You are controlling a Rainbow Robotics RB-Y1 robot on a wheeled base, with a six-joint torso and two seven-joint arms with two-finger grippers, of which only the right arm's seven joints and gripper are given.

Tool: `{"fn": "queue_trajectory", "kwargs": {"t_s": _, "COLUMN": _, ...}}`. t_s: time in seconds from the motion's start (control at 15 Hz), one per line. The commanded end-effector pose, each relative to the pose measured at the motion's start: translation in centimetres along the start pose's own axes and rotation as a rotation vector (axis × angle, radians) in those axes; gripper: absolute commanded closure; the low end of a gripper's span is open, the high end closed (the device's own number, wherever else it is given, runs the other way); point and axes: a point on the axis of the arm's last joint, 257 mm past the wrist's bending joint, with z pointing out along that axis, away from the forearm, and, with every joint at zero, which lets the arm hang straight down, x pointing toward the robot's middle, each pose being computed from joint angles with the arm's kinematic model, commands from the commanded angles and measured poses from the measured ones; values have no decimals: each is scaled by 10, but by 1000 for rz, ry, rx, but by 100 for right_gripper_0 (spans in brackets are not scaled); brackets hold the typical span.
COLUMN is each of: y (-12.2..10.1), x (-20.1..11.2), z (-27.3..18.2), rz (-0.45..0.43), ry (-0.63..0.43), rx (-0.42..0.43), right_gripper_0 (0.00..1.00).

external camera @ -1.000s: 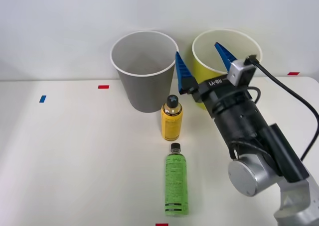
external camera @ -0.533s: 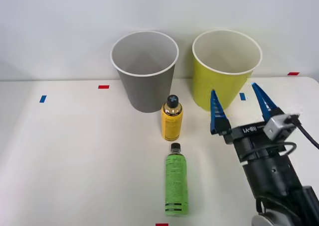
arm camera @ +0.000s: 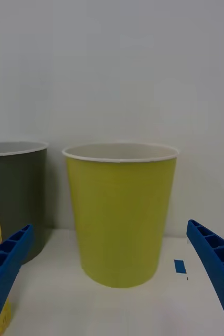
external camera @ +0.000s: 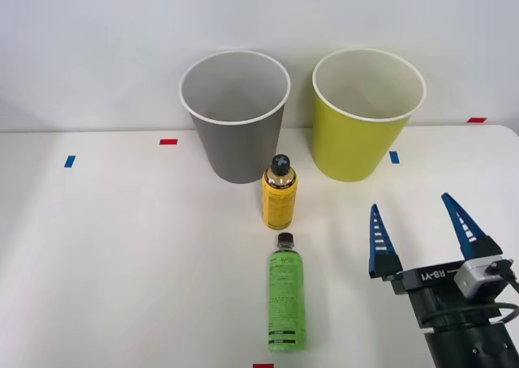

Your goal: Put cans in the gray bin, plastic bottles in the light green bin

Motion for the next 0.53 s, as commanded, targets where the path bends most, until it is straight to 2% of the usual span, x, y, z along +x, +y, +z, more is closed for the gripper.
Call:
{"fn": "queue_trajectory", "kwargs": {"t_s": 0.07, "y": 1, "x": 16, "z": -21, "rz": -6, "ry": 57, "rx": 26, "right_gripper_0": 0}}
{"fn": "queue_trajectory", "kwargs": {"t_s": 0.53, "y": -6, "x": 41, "z": -45, "rz": -13, "ry": 161, "rx": 79, "right_gripper_0": 0}}
